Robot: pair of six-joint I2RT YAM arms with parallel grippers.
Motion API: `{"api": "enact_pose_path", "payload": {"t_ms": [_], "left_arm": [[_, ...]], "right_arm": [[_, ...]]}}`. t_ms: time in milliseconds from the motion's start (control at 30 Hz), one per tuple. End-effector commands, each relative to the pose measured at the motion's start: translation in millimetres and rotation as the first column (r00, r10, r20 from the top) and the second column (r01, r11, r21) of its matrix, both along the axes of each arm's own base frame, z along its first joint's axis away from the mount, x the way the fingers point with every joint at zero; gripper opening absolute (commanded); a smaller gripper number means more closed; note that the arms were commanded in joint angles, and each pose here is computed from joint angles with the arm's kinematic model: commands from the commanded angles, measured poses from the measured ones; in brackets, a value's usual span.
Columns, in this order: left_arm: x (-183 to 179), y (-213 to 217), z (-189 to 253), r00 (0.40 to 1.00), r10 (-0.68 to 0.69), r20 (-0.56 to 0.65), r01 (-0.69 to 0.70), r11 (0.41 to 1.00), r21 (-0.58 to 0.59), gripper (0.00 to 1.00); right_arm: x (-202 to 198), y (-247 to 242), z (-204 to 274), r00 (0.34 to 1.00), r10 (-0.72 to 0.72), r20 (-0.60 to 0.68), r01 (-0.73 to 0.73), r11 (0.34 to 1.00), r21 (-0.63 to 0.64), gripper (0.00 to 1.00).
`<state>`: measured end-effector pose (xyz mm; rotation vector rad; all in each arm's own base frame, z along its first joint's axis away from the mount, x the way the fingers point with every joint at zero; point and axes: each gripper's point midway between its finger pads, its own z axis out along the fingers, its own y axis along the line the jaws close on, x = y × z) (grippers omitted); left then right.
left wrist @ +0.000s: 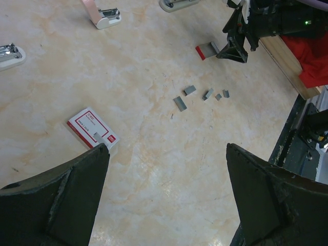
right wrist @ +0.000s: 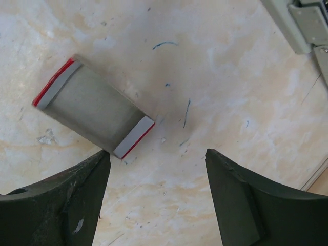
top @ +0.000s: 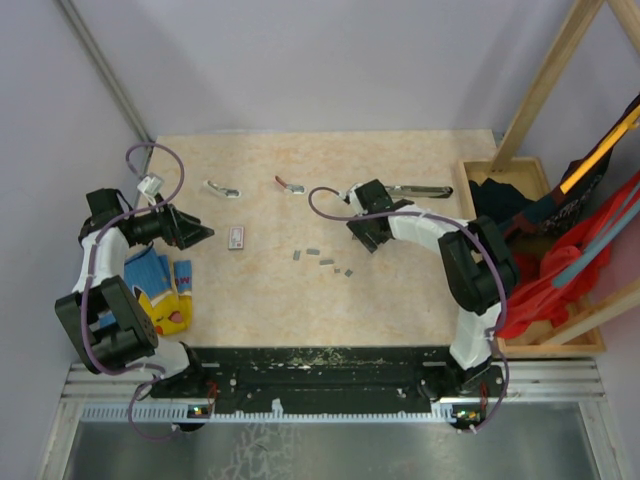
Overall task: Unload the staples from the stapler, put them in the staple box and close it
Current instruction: Move the staple box to the center of the board.
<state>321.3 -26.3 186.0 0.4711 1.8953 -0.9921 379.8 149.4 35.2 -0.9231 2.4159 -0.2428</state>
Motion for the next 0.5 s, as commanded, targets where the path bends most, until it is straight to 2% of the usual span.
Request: {"api": "enact_pose_path", "payload": {"t_ms": [0, 233, 467], "left_arm": [[0, 1, 2, 1.0, -0.006, 0.014, 0.006, 1.0, -0.018, 1.0], [0, 1, 1, 1.0, -0.007, 0.013, 0.007, 1.0, -0.018, 1.0], [0, 1, 2, 1.0, -0.007, 0.017, 0.008, 1.0, -0.019, 1.0]], "right_arm": [[25, -2, 8, 0.998, -0.022, 0.064, 0.023, 0.999, -0.022, 0.75], [31, 4, 11, 0.998, -0.016, 0.065, 0.016, 1.0, -0.008, 0.76], [24, 18, 44, 0.998, 0.003, 0.059, -0.008, 0.996, 0.094, 0.76]]}}
